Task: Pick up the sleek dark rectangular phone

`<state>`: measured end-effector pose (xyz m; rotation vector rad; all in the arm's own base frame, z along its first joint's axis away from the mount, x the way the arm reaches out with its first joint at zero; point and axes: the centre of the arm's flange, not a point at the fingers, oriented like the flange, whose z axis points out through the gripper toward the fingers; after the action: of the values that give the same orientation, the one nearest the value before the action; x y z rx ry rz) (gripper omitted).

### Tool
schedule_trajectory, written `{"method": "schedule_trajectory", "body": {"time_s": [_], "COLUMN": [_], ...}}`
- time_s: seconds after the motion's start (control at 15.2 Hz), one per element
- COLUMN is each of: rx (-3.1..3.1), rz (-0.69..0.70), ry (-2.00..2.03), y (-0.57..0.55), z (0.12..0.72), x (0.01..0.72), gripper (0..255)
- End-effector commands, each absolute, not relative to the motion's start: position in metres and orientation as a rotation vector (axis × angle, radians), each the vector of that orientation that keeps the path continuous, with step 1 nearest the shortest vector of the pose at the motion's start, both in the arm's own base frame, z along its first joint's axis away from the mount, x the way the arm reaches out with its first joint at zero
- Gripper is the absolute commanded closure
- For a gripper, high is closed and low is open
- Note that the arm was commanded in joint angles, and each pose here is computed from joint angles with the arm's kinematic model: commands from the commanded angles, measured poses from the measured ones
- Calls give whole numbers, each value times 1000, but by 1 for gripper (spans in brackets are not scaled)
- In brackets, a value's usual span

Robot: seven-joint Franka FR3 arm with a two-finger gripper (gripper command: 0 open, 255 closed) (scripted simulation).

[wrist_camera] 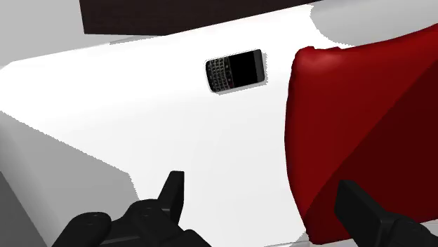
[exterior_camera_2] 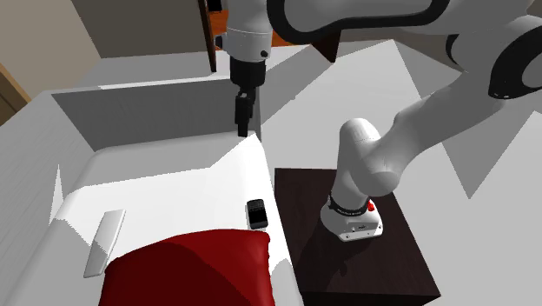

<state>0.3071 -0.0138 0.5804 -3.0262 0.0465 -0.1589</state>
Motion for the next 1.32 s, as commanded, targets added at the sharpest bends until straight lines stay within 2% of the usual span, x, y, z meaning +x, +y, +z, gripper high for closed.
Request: {"method": "schedule_trajectory", "body": {"time_s": [0.0, 1.25], "rx": [-3026, -2796], "rz": [-159, -18], "ry": [47, 1501], "y": [-14, 45], "z": [580, 335], "x": [307, 309], "gripper": [0, 0]}}
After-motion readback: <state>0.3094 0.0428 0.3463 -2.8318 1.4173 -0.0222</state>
